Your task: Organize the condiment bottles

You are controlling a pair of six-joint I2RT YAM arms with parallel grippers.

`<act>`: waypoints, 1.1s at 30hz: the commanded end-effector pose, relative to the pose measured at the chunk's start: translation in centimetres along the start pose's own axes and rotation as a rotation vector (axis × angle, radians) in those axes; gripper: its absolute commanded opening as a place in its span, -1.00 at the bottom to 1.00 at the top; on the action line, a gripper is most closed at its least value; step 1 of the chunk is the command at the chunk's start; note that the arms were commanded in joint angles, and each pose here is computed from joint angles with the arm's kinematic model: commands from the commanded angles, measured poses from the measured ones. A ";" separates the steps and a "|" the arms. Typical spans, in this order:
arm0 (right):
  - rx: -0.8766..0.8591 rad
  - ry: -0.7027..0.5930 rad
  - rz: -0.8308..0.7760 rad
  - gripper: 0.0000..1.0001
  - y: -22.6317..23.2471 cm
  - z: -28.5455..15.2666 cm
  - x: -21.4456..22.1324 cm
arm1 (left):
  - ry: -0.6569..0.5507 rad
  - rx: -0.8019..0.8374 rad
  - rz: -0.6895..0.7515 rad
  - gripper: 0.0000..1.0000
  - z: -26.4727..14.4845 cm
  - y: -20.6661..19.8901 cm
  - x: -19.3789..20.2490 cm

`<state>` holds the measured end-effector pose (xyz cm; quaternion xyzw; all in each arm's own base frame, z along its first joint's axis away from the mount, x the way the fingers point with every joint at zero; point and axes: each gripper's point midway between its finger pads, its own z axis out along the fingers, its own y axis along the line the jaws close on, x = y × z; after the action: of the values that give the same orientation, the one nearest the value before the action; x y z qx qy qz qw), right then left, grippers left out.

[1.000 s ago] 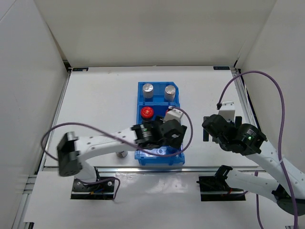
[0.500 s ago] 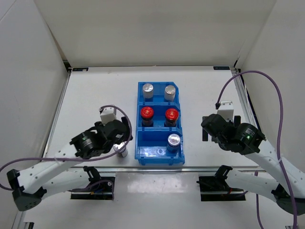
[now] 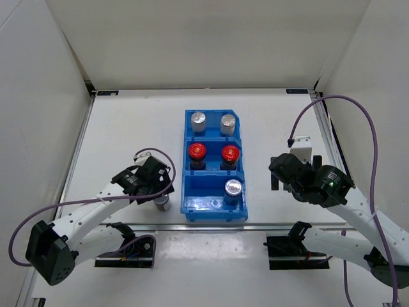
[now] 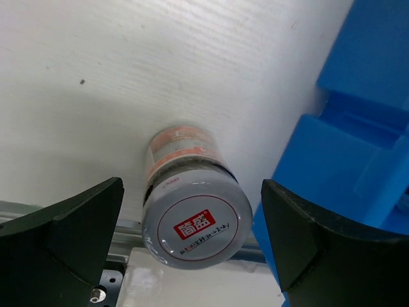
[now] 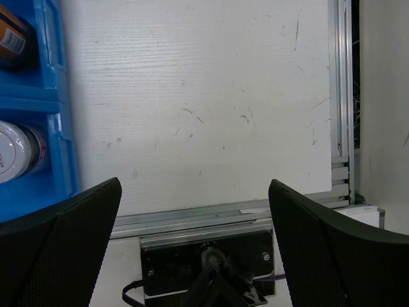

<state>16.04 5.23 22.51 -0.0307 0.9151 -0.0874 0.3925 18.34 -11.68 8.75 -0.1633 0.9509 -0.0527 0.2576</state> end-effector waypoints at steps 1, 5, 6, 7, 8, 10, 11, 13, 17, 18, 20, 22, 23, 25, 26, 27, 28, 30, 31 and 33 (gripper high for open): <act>0.005 -0.021 0.013 0.98 0.0 0.1 -0.4 | 0.060 0.101 0.007 0.96 0.3 -1.7 1.2; 0.005 -0.021 0.013 0.98 0.0 0.1 -0.4 | 0.069 0.121 0.016 0.51 0.3 -2.1 1.3; 0.005 -0.021 0.013 0.98 0.0 0.1 -0.4 | 0.061 0.131 0.013 0.42 0.0 -2.2 1.1; 0.001 -0.026 0.019 0.98 -0.1 0.0 -0.4 | 0.069 0.138 0.013 0.34 0.0 -2.3 1.3; 0.001 -0.026 0.020 0.98 -0.1 0.0 -0.4 | 0.069 0.153 0.011 0.19 -0.3 -2.5 1.3; 0.002 -0.025 0.019 0.98 0.2 0.1 -0.5 | 0.071 0.168 0.009 -0.01 -0.5 -2.6 1.3; 0.002 -0.025 0.018 0.98 0.2 0.1 -0.5 | 0.063 0.179 0.006 -0.12 -0.8 -2.7 1.2; -0.001 -0.014 0.012 0.98 0.4 0.2 -0.4 | 0.035 0.229 0.016 -0.38 -2.2 -3.6 0.1; -0.001 -0.014 0.012 0.98 0.4 0.2 -0.4 | -0.060 0.239 0.034 -0.68 -5.8 -4.0 -3.2; -0.001 -0.014 0.012 0.98 0.4 0.2 -0.4 | -0.114 0.233 0.031 -0.79 -7.7 -4.1 -5.1; -0.005 -0.019 0.018 0.98 0.3 0.1 -0.4 | -0.168 0.263 0.053 -0.79 -9.7 -4.7 -6.9; -0.005 -0.019 0.018 0.98 0.3 0.1 -0.4 | -0.218 0.313 0.072 -0.79 -11.9 -6.3 -8.7; -0.010 -0.025 0.024 0.98 0.2 0.0 -0.4 | -0.234 0.331 0.078 -0.79 -12.5 -7.1 -9.2; -0.010 -0.025 0.024 0.98 0.2 0.0 -0.4 | -0.270 0.369 0.142 -0.79 -13.9 -9.3 -9.4; -0.005 -0.019 0.018 0.98 0.3 0.1 -0.4 | -0.265 0.372 0.170 -0.79 -13.3 -10.9 -9.2; -0.005 -0.019 0.018 0.98 0.3 0.1 -0.4 | -0.270 0.374 0.207 -0.79 -13.1 -11.9 -8.9; -0.001 -0.014 0.012 0.98 0.4 0.2 -0.4 | -0.259 0.392 0.234 -0.79 -13.0 -13.2 -8.2; -0.001 -0.014 0.012 0.98 0.4 0.2 -0.4 | -0.229 0.359 0.312 -0.79 -11.1 -15.2 -6.1; -0.001 -0.014 0.012 0.98 0.4 0.2 -0.4 | -0.217 0.341 0.325 -0.79 -10.4 -15.6 -5.5; -0.007 -0.021 0.020 0.98 0.3 0.1 -0.4 | -0.173 0.298 0.355 -0.79 -8.2 -16.2 -3.9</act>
<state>16.12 5.42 22.39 -0.0325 0.9161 -0.0882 0.3897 21.18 -24.29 22.08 0.0383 0.9202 -0.1537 0.3579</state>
